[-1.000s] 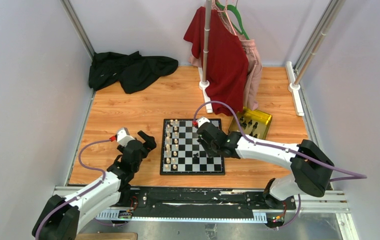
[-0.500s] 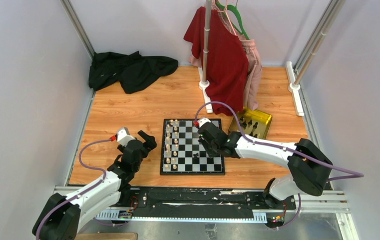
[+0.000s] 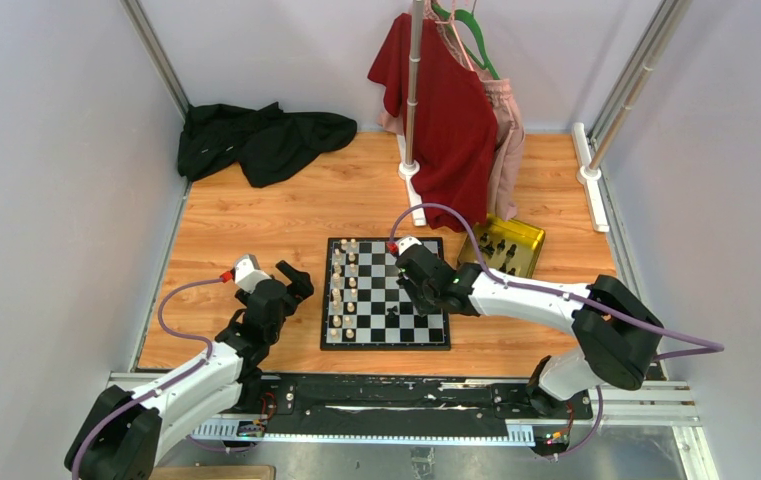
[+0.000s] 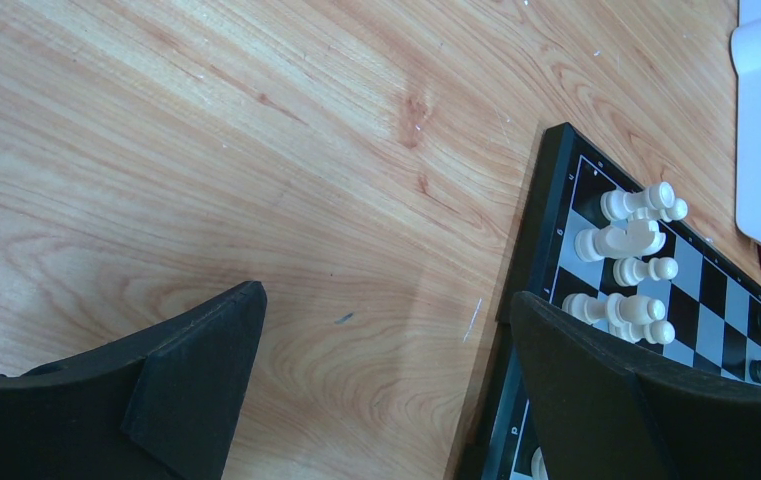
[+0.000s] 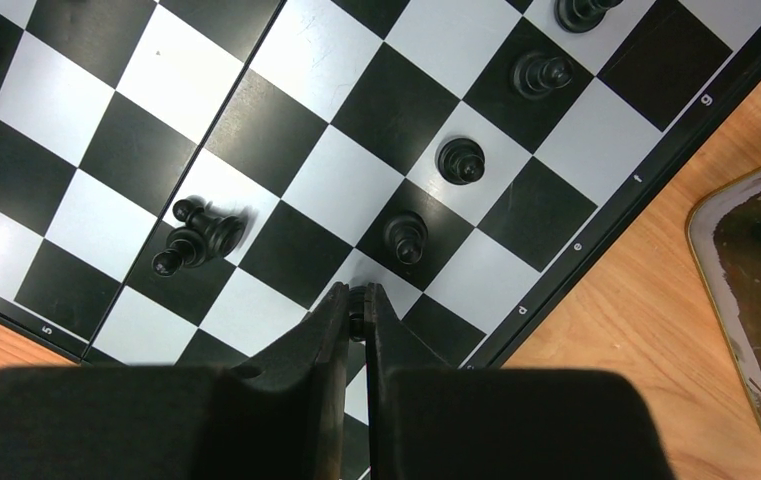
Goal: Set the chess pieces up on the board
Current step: Place the chess piece on the chessboard.
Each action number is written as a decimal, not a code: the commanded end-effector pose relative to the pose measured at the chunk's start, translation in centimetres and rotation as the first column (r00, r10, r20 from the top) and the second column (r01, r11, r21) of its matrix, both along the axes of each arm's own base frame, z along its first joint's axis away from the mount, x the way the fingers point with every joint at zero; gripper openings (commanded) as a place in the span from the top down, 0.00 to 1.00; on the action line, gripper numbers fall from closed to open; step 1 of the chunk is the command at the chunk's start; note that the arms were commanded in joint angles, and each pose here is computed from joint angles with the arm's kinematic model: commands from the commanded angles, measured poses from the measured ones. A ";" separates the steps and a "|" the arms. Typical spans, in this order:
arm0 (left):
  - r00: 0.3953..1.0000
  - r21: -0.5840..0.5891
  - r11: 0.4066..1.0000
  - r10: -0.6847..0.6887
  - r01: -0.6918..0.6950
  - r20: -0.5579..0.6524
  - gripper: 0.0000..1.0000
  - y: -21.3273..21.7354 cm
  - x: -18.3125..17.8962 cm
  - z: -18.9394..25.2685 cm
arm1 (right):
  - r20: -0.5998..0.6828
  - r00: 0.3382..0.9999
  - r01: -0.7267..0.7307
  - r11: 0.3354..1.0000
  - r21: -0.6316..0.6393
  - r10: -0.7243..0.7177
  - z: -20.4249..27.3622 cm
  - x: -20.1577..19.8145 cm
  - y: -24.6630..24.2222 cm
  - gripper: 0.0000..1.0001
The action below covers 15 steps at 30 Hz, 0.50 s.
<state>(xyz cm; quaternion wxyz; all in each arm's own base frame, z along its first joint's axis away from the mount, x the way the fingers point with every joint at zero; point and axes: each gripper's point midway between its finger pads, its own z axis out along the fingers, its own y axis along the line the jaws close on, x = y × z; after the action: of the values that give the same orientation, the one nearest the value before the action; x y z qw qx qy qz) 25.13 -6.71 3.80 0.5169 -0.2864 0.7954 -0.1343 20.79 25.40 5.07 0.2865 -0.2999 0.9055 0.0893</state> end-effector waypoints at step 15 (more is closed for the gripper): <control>1.000 0.017 1.000 0.010 -0.010 -0.012 0.00 0.5 -0.3 -0.5 | 0.008 1.000 0.002 1.000 -0.002 -0.002 0.9 0.2 -0.6 0.73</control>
<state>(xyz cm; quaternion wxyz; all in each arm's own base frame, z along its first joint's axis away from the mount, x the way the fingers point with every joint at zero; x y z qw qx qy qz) 25.20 -6.75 3.91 0.5187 -0.2854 0.7945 -0.1355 20.78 25.34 5.07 0.2862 -0.3044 0.9043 0.0877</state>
